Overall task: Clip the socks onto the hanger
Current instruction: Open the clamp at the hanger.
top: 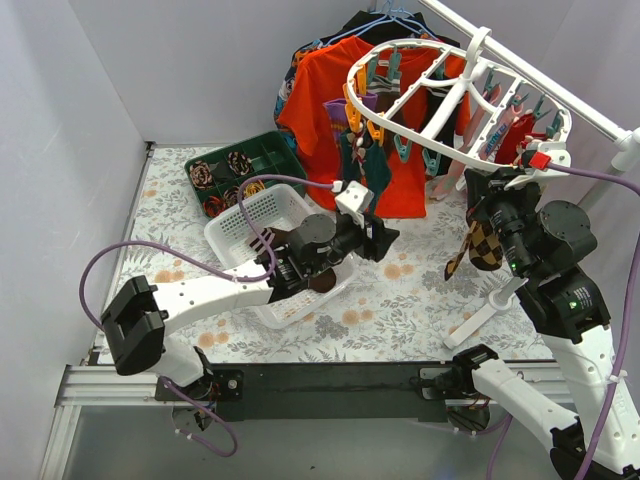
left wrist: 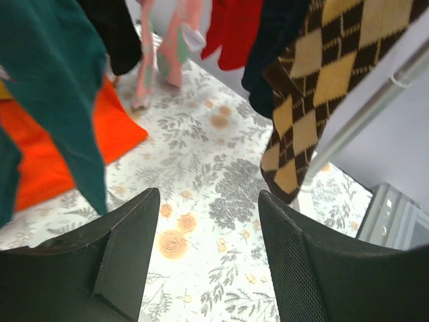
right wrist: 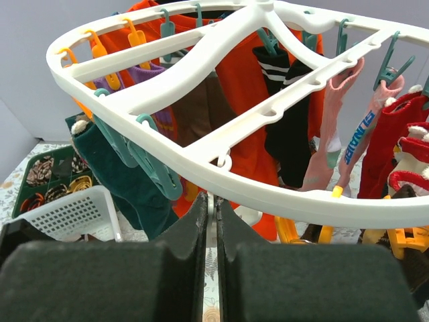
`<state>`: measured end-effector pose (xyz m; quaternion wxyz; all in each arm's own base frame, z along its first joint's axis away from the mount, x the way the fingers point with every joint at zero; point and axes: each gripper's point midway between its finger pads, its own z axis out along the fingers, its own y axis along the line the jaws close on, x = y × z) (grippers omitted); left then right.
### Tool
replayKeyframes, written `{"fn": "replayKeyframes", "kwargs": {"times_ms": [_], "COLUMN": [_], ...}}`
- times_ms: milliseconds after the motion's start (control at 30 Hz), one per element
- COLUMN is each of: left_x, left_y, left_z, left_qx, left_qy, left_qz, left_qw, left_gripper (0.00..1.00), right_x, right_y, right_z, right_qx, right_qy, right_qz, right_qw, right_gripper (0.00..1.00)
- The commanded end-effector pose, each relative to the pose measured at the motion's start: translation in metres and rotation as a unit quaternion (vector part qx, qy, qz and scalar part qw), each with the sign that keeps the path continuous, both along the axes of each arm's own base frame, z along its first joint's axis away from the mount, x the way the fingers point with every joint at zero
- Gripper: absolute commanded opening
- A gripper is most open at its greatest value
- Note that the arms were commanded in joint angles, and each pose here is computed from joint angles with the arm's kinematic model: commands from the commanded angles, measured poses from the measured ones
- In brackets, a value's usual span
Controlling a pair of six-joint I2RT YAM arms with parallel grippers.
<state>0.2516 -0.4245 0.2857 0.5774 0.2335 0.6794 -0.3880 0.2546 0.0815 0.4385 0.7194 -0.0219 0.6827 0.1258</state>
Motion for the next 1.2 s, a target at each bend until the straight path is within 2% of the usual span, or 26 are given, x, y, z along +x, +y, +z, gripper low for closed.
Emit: {"fn": "replayKeyframes", "kwargs": {"times_ms": [0, 133, 267, 433, 833, 1167], "left_x": [-0.001, 0.005, 0.012, 0.011, -0.001, -0.006], "left_y": [0.012, -0.014, -0.036, -0.065, -0.086, -0.084], "left_z": [0.063, 0.105, 0.129, 0.144, 0.146, 0.168], "left_qx": [-0.054, -0.051, -0.049, -0.056, -0.067, -0.103], "left_qy": [-0.042, -0.12, -0.189, -0.229, -0.281, -0.303], "left_qz": [0.009, -0.025, -0.038, -0.08, -0.132, -0.131], "left_qw": [0.998, 0.991, 0.98, 0.969, 0.948, 0.938], "left_gripper": [0.59, 0.6, 0.6, 0.6, 0.6, 0.54], "right_x": [-0.003, -0.007, -0.009, -0.011, -0.013, -0.014], "right_y": [0.006, 0.009, 0.009, 0.009, 0.011, 0.013], "right_z": [0.015, 0.016, 0.018, 0.017, 0.018, 0.018], "right_qx": [0.017, 0.022, 0.019, 0.014, 0.009, 0.009], "right_qy": [-0.025, -0.021, -0.018, -0.015, -0.018, -0.018], "right_qz": [0.02, 0.032, 0.034, 0.035, 0.046, 0.05], "right_qw": [0.999, 0.999, 0.999, 0.999, 0.999, 0.999], "right_gripper": [0.01, 0.01, 0.01, 0.01, 0.01, 0.01]}}
